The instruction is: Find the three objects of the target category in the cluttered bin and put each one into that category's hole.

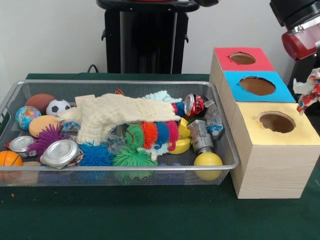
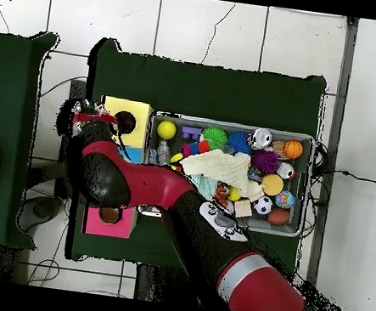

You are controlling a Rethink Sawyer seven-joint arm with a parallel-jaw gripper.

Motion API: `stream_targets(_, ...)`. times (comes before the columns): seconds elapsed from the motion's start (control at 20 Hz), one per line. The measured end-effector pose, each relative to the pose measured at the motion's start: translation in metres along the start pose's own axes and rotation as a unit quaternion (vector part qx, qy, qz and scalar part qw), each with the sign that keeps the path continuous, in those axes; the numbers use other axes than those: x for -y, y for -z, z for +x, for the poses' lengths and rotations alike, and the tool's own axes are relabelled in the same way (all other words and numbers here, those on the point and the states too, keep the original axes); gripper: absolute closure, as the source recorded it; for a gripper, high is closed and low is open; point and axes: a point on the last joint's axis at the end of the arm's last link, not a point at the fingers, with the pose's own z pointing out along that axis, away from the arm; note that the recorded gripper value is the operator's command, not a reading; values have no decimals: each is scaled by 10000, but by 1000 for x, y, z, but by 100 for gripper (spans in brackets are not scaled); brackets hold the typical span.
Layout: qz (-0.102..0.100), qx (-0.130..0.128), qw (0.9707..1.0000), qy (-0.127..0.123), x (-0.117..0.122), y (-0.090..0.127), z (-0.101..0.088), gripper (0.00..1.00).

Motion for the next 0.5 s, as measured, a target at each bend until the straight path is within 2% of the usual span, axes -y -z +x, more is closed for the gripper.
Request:
stream_targets(0.05,-24,-4,10000,-11,1,-3,13,100)
stream_targets(0.25,-60,-47,10000,-24,2,-5,28,100)
stream_targets(0.5,-178,-240,9996,-14,2,-9,56,100)
